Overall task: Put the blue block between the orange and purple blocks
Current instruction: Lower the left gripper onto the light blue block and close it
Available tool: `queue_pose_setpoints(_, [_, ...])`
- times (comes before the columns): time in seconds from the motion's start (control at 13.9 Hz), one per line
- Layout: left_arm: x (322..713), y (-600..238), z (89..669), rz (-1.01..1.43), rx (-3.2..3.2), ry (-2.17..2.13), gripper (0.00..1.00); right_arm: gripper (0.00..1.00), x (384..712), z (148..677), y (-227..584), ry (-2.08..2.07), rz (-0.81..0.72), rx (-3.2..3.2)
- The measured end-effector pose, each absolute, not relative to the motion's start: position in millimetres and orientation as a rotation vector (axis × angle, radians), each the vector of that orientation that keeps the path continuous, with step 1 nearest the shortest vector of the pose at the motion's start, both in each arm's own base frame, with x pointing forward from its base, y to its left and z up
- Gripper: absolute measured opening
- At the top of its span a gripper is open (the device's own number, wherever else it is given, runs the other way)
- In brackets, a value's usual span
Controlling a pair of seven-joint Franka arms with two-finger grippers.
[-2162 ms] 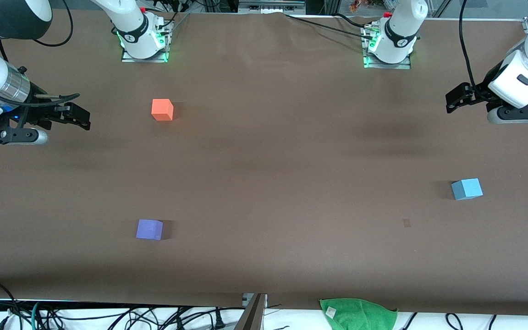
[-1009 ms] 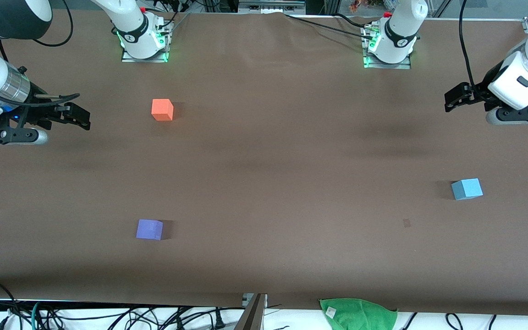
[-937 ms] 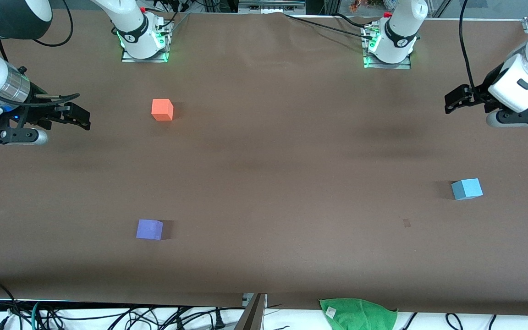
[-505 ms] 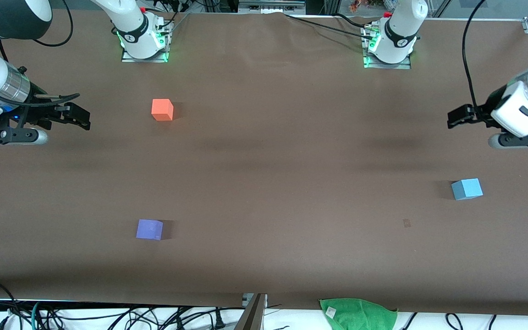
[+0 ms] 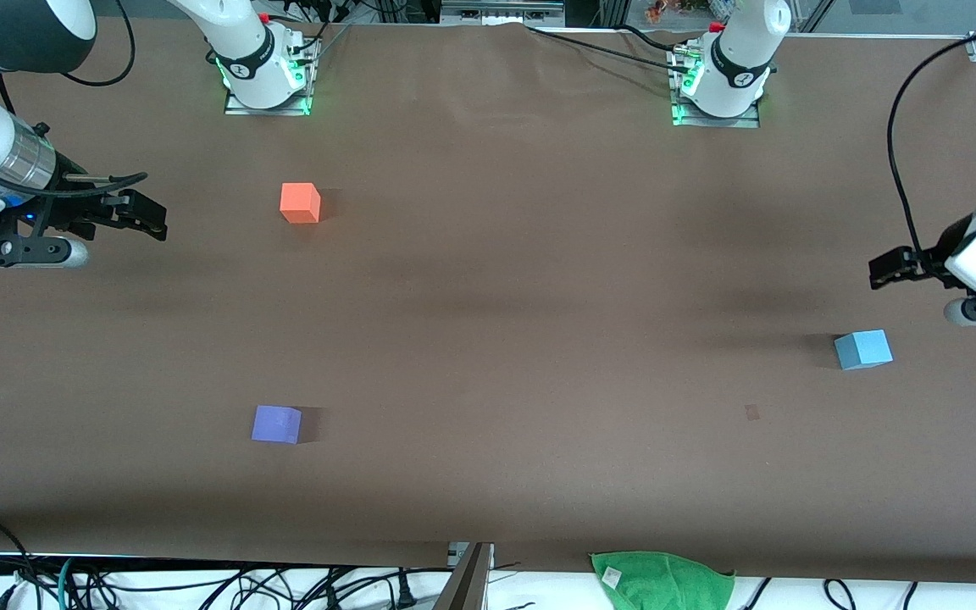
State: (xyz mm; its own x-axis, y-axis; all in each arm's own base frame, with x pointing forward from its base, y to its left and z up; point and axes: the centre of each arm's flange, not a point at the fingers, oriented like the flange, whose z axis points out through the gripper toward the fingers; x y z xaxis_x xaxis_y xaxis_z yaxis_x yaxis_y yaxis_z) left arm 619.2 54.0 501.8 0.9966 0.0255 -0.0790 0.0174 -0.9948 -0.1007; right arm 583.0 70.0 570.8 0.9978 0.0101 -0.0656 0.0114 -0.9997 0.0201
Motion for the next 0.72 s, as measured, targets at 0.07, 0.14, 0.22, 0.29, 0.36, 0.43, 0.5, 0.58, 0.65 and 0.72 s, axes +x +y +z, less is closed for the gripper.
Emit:
queue_pose_setpoints(0.07, [624.4,66.9,486.1,0.138,-3.033,-0.028,1.00,1.00,583.0,570.8,70.0,0.017,-0.102,3.119])
queue_pose_setpoints(0.14, [630.9,82.2,467.3,0.142,-3.030,-0.030,1.00,1.00,583.0,570.8,70.0,0.017,-0.102,3.119])
queue_pose_setpoints(0.22, [637.8,98.5,444.3,0.146,-3.034,-0.042,1.00,1.00,583.0,570.8,70.0,0.017,-0.102,3.119])
queue_pose_setpoints(0.29, [643.8,113.7,418.1,0.159,-3.039,-0.058,1.00,1.00,583.0,570.8,70.0,0.017,-0.102,3.119])
queue_pose_setpoints(0.36, [649.1,125.5,389.4,0.175,-3.045,-0.072,1.00,1.00,583.0,570.8,70.0,0.017,-0.102,3.119])
queue_pose_setpoints(0.43, [654.8,132.4,362.5,0.177,-3.050,-0.078,1.00,1.00,583.0,570.8,70.0,0.017,-0.102,3.119])
queue_pose_setpoints(0.5, [660.5,139.1,337.8,0.159,-3.054,-0.085,1.00,1.00,583.0,570.8,70.0,0.017,-0.103,3.119])
queue_pose_setpoints(0.58, [663.8,148.8,315.5,0.143,-3.059,-0.101,1.00,1.00,583.0,570.8,69.9,0.017,-0.102,3.119])
queue_pose_setpoints(0.65, [664.5,161.3,295.3,0.137,-3.063,-0.122,1.00,1.00,583.0,570.8,69.8,0.016,-0.103,3.119])
queue_pose_setpoints(0.72, [663.1,173.1,277.9,0.144,-3.067,-0.141,1.00,1.00,583.0,570.8,69.9,0.017,-0.102,3.119])
